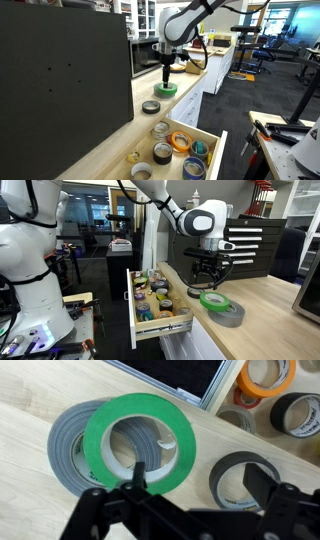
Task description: Put the green tape in the open drawer
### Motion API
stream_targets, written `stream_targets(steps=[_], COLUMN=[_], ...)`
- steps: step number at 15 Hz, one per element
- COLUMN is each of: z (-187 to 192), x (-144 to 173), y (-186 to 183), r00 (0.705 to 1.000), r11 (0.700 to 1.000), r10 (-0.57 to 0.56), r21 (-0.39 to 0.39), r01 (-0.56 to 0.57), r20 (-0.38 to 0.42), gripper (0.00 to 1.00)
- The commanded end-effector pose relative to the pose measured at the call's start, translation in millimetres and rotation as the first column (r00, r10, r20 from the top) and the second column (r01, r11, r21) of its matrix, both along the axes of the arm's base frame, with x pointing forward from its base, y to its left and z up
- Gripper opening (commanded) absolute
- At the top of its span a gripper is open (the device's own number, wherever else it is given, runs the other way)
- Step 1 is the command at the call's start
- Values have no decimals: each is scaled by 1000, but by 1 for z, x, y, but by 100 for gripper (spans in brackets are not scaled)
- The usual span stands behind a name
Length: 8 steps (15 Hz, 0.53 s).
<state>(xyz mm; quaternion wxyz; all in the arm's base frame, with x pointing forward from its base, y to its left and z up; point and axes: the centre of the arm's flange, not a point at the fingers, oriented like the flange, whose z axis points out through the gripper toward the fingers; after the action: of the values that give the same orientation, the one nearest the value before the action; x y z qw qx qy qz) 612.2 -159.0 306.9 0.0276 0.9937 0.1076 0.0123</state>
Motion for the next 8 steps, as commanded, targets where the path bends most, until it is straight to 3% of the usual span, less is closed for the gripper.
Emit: stream_targets(steps=[1, 8], z=[-6, -26], x=[10, 1], y=[-13, -18], r00=[1000, 999], r11=[1000, 998], r10=[4, -14], r21=[26, 62], r01=[-4, 17], r20=[-13, -48], gripper=[100, 100])
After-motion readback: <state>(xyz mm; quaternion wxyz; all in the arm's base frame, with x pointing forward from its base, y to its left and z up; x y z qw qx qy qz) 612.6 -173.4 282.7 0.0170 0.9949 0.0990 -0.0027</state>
